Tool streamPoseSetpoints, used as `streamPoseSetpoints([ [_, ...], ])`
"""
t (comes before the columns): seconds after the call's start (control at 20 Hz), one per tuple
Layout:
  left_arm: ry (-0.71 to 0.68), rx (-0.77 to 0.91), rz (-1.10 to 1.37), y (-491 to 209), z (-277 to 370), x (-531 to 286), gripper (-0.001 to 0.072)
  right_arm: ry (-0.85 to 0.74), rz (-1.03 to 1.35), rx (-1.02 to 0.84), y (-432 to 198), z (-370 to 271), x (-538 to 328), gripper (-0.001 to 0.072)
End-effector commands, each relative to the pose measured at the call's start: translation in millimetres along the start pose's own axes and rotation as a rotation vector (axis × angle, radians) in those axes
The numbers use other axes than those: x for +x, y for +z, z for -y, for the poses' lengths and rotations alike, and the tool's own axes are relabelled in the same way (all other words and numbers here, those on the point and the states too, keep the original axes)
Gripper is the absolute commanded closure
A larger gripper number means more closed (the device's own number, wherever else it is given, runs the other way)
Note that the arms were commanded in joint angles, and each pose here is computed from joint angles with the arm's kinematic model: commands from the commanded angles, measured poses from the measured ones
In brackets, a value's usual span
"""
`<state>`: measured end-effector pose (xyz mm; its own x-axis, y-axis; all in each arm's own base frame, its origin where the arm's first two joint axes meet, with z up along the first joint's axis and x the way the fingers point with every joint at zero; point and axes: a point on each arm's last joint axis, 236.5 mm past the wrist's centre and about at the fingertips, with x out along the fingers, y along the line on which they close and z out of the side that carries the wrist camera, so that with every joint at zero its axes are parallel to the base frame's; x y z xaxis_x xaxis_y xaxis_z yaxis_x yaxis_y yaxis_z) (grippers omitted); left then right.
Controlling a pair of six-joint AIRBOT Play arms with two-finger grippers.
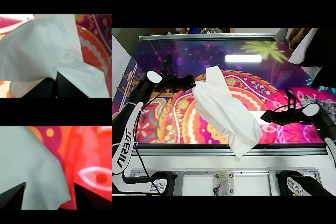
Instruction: Fold the clothes and pants, and hang the long-sleeved shirts on hangers.
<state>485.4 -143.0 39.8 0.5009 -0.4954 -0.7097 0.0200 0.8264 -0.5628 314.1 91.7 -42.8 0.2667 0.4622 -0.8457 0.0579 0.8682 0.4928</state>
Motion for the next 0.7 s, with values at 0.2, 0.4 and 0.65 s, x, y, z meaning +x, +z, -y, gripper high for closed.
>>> streamPoseSetpoints([
  [0.2,-0.005,0.020,0.016,6,3,-12,0.0695,0.025,-0.127,0.094,-24,5,80,0.0211],
  [0.4,-0.006,0.019,0.016,6,3,-12,0.0695,0.044,-0.108,0.014,-21,-13,85,0.0476],
  [0.65,-0.086,0.125,0.201,81,62,-88,0.0695,0.045,0.156,-0.199,68,-51,-11,0.0701],
])
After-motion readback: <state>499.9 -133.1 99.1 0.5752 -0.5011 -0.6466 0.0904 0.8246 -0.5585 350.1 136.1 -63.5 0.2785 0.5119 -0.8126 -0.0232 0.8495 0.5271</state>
